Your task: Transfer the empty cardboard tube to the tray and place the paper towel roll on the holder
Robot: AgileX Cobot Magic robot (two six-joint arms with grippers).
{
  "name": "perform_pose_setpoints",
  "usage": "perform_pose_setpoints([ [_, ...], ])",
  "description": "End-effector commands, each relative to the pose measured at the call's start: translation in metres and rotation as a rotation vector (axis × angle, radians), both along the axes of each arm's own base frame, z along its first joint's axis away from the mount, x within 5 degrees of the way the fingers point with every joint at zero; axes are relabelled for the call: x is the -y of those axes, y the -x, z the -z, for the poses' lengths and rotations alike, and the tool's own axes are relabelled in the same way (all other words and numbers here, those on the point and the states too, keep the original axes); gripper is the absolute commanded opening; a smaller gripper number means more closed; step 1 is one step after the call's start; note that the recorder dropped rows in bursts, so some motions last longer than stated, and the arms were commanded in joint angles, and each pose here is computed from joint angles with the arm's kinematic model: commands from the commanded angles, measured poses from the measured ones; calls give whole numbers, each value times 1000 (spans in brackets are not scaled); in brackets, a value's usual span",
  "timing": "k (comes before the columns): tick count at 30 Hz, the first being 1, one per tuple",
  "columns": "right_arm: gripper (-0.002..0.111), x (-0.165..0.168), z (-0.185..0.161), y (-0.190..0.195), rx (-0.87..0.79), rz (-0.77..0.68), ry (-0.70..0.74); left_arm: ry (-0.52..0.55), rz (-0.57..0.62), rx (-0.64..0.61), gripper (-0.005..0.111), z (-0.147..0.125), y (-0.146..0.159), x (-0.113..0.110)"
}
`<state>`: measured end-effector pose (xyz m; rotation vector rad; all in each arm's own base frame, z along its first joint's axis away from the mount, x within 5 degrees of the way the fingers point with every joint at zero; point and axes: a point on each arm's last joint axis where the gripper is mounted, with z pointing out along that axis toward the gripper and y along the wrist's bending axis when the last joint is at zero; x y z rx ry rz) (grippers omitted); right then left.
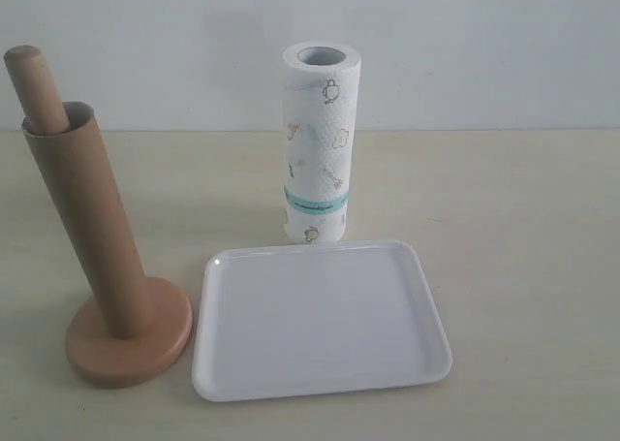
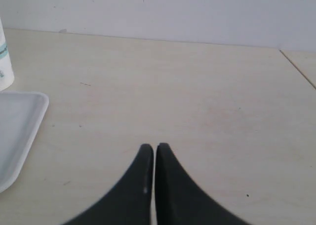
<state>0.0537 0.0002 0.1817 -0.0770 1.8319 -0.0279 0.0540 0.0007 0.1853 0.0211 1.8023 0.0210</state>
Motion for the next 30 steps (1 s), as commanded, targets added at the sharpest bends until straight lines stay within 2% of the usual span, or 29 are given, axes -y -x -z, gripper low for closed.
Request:
perform_pose_setpoints([
  [1,1,0,-2,0,17,1,1,10,-4,2,4,1,0,0],
  [5,1,0,-2,0,17,1,1,10,1,104,4,-8,-2,0],
  [9,1,0,-2,0,17,1,1,12,12,347,4,-30,-2,1],
  [13,1,0,-2,0,17,1,1,14,27,670,4,-59,6,2],
  [15,1,0,-2,0,17,1,1,12,31,764,4,-66,10,3],
  [18,1,0,-2,0,17,1,1,12,30,794,4,-83,14,3],
  [22,1,0,-2,0,17,1,1,11,25,692,4,-109,4,2],
  [26,1,0,-2,0,17,1,1,11,23,559,4,-114,-19,2],
  [30,1,0,-2,0,17,1,1,12,25,515,4,-111,-33,3],
])
